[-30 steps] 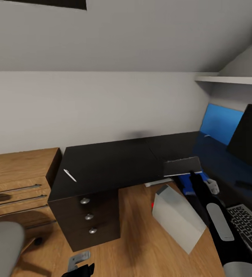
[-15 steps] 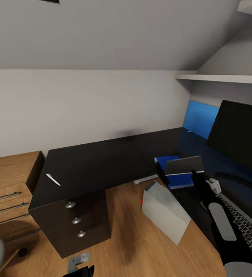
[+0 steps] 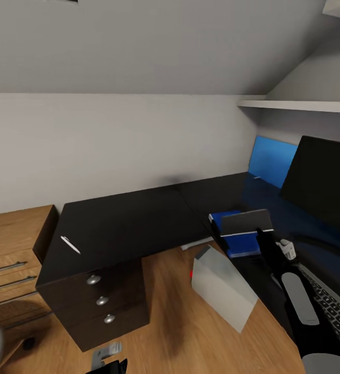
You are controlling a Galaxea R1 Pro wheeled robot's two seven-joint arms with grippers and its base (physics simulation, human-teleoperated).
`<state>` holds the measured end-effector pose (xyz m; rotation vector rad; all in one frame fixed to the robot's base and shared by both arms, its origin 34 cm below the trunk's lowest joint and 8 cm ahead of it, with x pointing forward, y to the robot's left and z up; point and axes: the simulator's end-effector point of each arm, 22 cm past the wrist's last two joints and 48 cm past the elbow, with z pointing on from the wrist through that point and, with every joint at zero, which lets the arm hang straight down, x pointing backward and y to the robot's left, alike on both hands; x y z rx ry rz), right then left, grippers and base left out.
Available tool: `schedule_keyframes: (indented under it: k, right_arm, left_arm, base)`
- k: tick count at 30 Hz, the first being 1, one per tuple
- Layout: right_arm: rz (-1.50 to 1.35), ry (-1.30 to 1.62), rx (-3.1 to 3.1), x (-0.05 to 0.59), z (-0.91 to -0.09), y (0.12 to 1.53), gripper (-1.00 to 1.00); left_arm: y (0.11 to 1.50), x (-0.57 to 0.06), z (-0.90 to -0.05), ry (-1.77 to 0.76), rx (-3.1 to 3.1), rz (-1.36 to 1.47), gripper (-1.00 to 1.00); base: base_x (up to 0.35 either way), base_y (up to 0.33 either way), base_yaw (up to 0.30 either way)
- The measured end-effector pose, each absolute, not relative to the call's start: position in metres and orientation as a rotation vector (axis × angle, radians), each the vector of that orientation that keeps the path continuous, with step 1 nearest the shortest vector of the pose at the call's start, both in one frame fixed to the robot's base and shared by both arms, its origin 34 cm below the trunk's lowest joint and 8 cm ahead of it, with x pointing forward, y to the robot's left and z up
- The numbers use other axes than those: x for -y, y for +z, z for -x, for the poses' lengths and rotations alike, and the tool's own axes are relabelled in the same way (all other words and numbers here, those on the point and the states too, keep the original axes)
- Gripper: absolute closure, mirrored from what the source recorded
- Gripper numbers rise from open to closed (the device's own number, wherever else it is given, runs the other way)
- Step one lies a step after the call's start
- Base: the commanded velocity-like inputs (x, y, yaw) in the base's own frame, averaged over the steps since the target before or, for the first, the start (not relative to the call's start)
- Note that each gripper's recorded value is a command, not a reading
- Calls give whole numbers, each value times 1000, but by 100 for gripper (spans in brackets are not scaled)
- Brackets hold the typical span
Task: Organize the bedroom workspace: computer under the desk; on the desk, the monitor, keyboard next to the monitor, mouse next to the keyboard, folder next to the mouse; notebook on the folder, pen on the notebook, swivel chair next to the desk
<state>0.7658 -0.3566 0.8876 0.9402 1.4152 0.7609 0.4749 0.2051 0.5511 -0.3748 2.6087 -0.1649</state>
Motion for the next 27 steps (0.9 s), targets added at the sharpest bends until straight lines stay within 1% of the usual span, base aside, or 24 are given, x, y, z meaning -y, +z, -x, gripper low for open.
schedule_keyframes:
  k: [7,13,27]
  right_arm:
    - [-944,769,-1427,353,-766,885,100]
    - [-987,769,-1430,356,-765,879,100]
    - [-1121,838,-1403,359,-764,870,100]
  left_arm:
    - [548,-204,-472,-165,-2618,375,-100]
    - [548,-204,-471,-165,-2619,376,-100]
    - [545,-204,-469,-165,-2627,376,-100]
  base:
    - [112,0,0]
    - [219,0,0]
    - [22,0,0]
